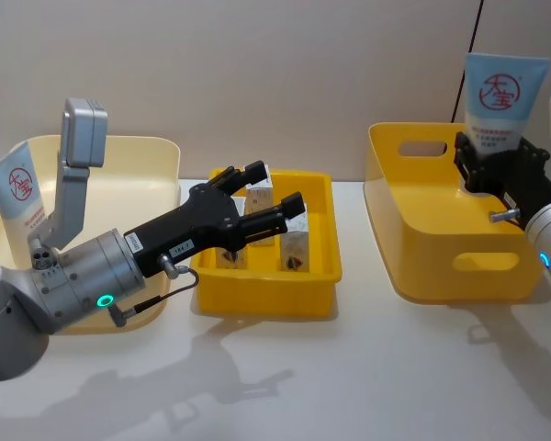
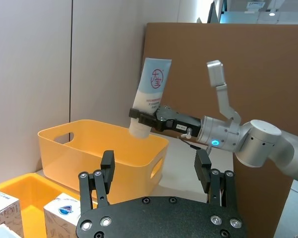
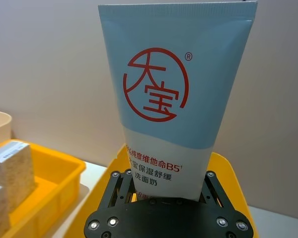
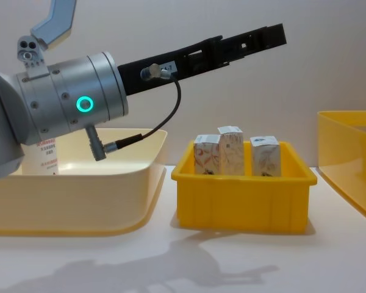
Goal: Bimanual collaborative sorting of washing and personal care products
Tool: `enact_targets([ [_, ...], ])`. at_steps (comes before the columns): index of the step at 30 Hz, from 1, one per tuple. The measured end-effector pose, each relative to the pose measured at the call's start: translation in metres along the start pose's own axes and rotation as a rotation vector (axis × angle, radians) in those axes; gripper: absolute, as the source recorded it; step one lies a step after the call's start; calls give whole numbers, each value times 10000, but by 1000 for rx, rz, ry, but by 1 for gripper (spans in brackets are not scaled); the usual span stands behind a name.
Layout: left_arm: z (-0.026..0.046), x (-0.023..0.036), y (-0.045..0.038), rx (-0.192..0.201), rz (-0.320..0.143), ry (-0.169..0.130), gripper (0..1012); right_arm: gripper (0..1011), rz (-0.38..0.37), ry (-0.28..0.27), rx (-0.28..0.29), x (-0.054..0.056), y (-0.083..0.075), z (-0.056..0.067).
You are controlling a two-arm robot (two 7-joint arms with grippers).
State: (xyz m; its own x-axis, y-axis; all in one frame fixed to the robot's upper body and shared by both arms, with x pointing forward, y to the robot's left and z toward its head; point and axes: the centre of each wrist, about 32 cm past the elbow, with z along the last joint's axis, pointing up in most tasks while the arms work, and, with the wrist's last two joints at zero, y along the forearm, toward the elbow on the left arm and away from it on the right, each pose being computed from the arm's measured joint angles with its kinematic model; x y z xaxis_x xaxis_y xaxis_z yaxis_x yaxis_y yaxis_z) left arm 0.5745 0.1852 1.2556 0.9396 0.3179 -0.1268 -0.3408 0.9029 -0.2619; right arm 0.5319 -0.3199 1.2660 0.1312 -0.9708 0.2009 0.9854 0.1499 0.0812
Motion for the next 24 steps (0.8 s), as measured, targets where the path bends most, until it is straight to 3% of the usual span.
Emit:
enact_targets([
  [14,0,0,0,0,0,0,1003,463,-72,10,-137,-52,202,-86],
  [24,0,0,0,0,0,0,1003,487,-93,15,-194,-106,317,-121],
])
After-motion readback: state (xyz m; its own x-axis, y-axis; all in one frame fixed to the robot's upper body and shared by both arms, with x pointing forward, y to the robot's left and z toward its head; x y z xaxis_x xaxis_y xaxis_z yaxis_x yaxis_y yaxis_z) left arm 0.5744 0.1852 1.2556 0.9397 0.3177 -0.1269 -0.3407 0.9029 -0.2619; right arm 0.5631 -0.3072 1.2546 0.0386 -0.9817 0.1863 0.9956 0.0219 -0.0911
